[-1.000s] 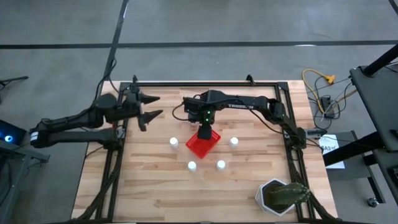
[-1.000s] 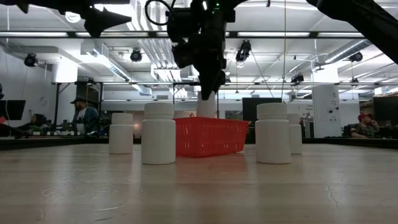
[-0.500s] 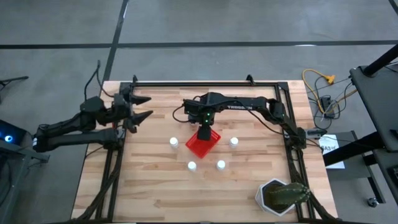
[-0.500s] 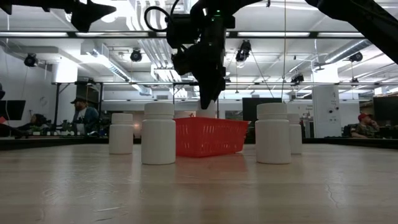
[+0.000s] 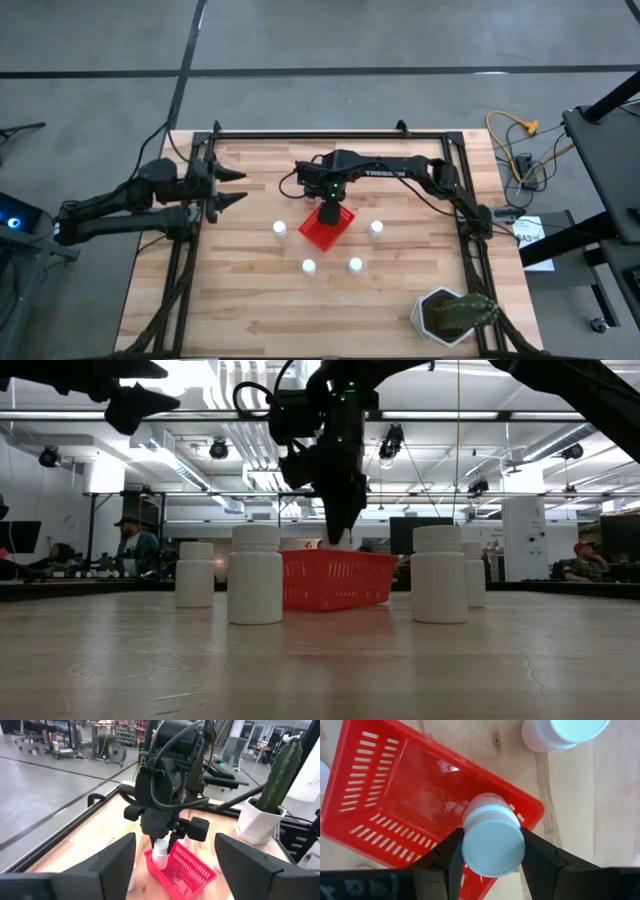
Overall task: Pick and place pill bottles into a basket
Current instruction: Put the white pill bottle into the red basket
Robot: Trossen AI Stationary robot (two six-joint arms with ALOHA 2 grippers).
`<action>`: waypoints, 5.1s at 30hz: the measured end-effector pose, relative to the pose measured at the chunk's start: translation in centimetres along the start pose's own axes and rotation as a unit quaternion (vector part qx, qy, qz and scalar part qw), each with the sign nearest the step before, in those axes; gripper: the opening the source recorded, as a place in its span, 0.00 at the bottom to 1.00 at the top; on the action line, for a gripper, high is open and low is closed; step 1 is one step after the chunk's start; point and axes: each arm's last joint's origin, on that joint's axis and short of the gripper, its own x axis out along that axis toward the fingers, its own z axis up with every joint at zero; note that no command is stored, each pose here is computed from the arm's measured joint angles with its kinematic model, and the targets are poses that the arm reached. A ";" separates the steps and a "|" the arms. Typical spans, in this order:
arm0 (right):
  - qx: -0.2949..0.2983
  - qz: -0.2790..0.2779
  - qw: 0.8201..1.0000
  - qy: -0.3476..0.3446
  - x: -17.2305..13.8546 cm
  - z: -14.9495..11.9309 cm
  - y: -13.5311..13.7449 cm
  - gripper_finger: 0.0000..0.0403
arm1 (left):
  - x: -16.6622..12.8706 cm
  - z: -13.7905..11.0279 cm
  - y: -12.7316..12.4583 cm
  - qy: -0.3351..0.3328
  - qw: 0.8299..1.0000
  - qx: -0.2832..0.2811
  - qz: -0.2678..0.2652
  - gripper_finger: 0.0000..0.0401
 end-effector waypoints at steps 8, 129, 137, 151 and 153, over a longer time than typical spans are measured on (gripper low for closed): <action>0.005 0.001 1.000 0.011 0.7 -0.3 -0.1 0.36 | 1.0 -3.0 0.5 0.006 1.000 -0.017 0.003 0.50; 0.003 0.010 0.998 -0.061 -7.8 -3.1 0.6 0.87 | 3.0 -7.4 0.9 0.057 0.995 -0.048 -0.060 0.48; -0.017 0.018 0.997 -0.074 -9.9 -5.7 3.0 0.85 | 3.0 -7.4 0.9 0.057 0.995 -0.048 -0.060 0.48; 0.000 0.008 1.000 0.013 -5.0 -9.7 5.7 0.82 | 3.0 -7.3 0.9 0.053 0.996 -0.047 -0.061 0.48; -0.002 0.007 1.000 0.019 -4.7 -9.9 5.8 0.82 | 3.0 -7.3 0.9 0.052 0.996 -0.047 -0.061 0.48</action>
